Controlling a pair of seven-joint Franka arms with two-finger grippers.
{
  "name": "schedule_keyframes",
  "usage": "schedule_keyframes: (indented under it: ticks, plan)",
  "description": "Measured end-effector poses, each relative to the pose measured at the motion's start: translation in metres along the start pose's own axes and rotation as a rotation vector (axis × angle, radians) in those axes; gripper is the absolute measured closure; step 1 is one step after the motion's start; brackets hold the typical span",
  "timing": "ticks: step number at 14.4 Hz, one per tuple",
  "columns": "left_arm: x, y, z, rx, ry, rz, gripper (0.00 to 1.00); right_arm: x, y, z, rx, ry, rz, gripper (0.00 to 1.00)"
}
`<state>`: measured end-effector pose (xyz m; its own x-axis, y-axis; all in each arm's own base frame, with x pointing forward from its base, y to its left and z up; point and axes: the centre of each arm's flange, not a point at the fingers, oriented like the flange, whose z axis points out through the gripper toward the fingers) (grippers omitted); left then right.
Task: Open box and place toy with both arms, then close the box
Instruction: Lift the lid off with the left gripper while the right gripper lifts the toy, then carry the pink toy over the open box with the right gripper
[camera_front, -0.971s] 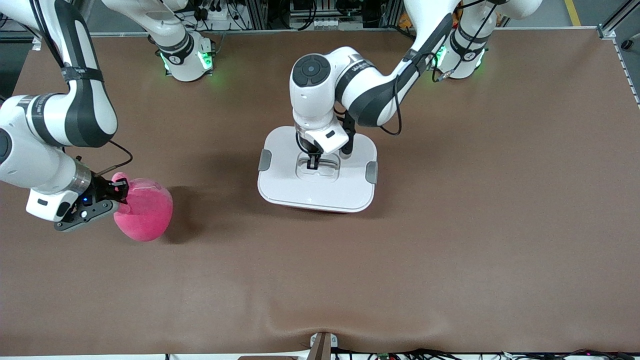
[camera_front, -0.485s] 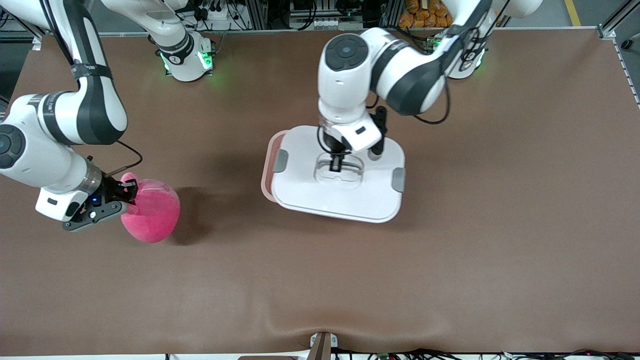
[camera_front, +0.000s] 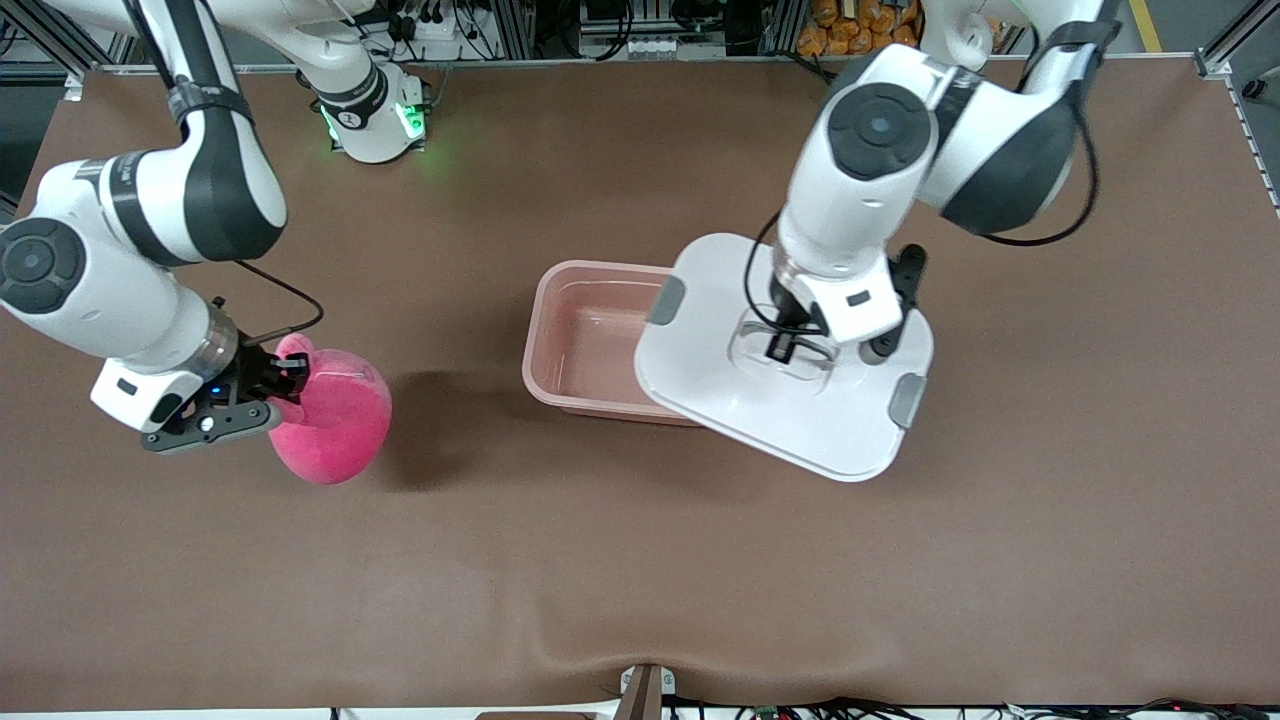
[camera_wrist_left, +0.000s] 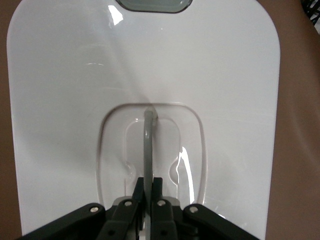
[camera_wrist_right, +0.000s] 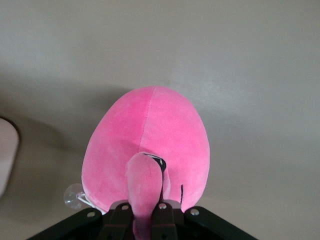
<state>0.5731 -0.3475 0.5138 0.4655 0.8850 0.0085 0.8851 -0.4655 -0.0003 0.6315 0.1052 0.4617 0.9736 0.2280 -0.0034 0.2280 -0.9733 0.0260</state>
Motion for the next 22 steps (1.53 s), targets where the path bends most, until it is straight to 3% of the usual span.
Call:
schedule_keyframes:
  ticks: [3,8,13,18,22]
  plan:
    - [0.045,-0.009,-0.003,0.054,-0.015,0.093,0.93,0.001,-0.031,-0.013,0.011,-0.018,0.116,0.89]
    - [0.123,-0.033,-0.014,0.128,-0.061,0.252,0.93,0.001,-0.061,-0.040,0.114,-0.042,0.307,0.89]
    - [0.191,-0.060,-0.026,0.154,-0.097,0.371,0.93,-0.005,-0.146,-0.052,0.122,-0.054,0.453,0.89]
    - [0.249,-0.080,-0.011,0.171,-0.139,0.465,0.93,-0.013,-0.211,-0.064,0.159,-0.060,0.416,0.89]
    - [0.275,-0.093,0.001,0.180,-0.170,0.512,0.93,-0.018,-0.244,-0.058,0.167,-0.084,0.246,0.89]
